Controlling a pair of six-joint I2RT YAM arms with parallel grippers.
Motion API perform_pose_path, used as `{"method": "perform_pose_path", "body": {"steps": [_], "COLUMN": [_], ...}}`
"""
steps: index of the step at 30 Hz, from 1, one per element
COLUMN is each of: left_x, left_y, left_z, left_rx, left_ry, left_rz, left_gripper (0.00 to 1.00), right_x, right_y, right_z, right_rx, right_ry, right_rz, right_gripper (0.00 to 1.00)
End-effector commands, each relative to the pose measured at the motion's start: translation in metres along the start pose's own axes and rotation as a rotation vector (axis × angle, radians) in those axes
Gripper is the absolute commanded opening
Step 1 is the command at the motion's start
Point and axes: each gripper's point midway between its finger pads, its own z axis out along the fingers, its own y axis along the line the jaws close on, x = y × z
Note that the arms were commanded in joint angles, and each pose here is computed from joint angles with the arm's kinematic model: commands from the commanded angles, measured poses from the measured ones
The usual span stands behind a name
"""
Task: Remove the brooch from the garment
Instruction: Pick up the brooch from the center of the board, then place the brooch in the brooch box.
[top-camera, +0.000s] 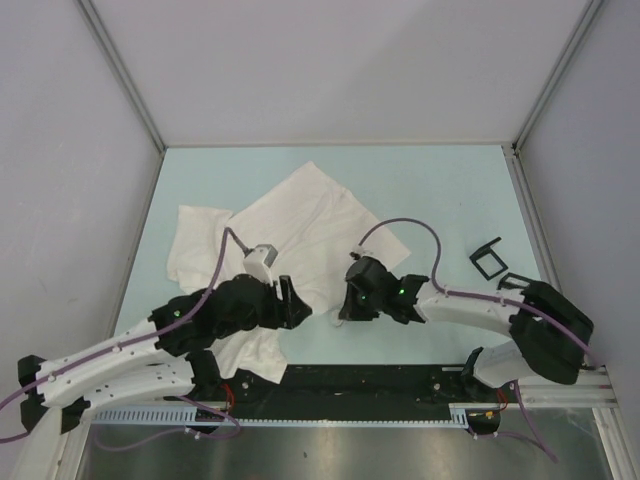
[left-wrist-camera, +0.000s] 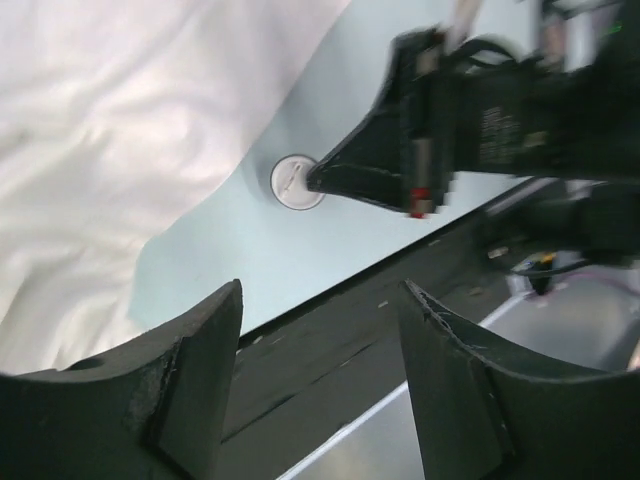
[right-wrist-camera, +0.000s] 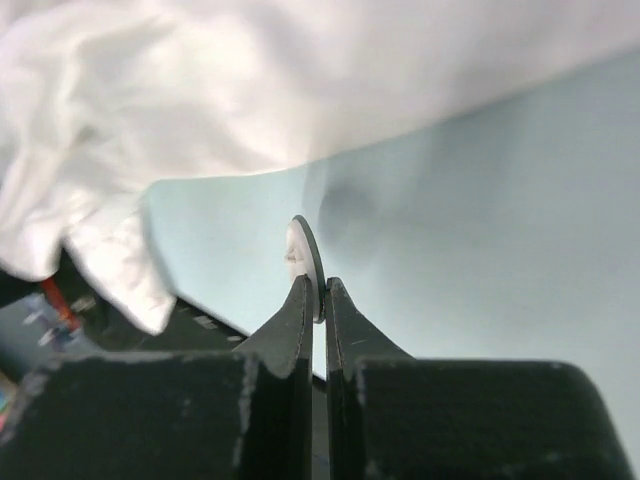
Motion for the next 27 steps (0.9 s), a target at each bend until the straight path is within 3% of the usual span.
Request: {"method": "perform_pose_path", "body": {"steps": [1,3,8,14,17,22,27], "left_x": [-0.048,-0.064,-0.083,-0.098,-0.101,-0.095,-0.090], "left_y": [-0.037,-0.056,-0.085,-0.096,-0.093,-0.088,-0.089], "left_z": [-0.024,-0.031,-0.037,-0.042,-0.045,-0.042,-0.037], "left_rx": [0.091,0.152,0.259,0.317,0.315,0.343,0.391], "left_ry": [-0.110,-0.146,-0.181,-0.191,-0.197,-0.191,-0.180], "left_rz": [0.152,0.197,0.265,0.304,0.315,0.307,0.274], "left_gripper": [0.68,0.69,0.71,0.72,0.72,0.73,0.73], "right_x": [-0.038,-0.074,-0.113,-0.138,-0.134,-0.143,-0.149], "right_y": [-0.088,-0.106,-0.166,-0.221,-0.251,-0.273,-0.297], "right_z": [-0.063,-0.096,-0.173,-0.215,-0.225,-0.224,-0.231], "right_rx": [0.443,0.572,0.933,1.278,1.397,1.360,1.245], "right_ry": [-0.164,-0.272,-0.332,-0.244,-0.187,-0.206,-0.267], "right_rz": [-0.054,-0.042,-0.034,-0.069,-0.014,0.063,0.267], "right_gripper": [0.00,0.00,0.00,0.00,0.00,0.00,0.00]}}
